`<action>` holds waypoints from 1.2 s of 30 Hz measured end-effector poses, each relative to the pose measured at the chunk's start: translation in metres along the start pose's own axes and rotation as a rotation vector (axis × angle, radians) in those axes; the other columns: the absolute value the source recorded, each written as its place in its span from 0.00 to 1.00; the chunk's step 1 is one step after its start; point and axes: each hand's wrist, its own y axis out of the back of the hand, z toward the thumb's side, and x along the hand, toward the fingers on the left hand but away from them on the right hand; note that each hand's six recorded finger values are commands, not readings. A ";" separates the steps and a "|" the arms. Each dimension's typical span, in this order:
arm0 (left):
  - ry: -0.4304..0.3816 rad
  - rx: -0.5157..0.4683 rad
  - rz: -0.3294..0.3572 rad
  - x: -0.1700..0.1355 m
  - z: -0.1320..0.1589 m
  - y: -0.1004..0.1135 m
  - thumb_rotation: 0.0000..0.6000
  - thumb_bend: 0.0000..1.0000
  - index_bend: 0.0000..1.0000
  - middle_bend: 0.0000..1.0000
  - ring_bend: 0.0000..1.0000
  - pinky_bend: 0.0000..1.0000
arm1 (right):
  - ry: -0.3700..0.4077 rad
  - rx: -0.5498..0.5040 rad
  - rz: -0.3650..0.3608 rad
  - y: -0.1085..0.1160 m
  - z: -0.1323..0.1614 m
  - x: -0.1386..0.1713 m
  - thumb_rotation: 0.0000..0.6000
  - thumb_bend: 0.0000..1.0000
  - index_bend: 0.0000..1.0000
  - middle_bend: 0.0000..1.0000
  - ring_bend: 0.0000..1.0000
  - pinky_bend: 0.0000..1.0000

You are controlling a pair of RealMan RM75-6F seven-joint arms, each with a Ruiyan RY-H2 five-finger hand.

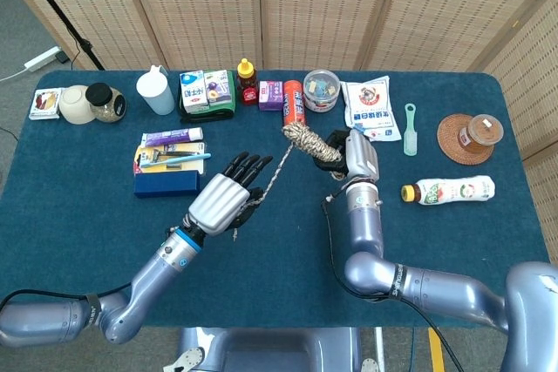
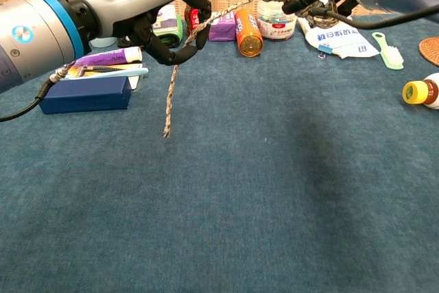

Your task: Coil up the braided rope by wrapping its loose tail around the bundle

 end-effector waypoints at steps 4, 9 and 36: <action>-0.014 -0.026 0.016 0.001 0.008 0.010 1.00 0.44 0.59 0.00 0.00 0.00 | 0.013 0.044 -0.001 -0.005 -0.001 0.001 1.00 0.74 0.73 0.77 0.69 0.94; -0.025 -0.051 0.045 0.005 0.014 0.023 1.00 0.44 0.59 0.00 0.00 0.00 | 0.046 0.138 0.009 -0.016 -0.005 0.006 1.00 0.74 0.73 0.77 0.69 0.94; 0.108 -0.233 0.030 0.045 -0.001 0.019 1.00 0.44 0.59 0.00 0.00 0.00 | 0.242 0.264 0.368 -0.067 -0.008 0.086 1.00 0.74 0.73 0.78 0.70 0.94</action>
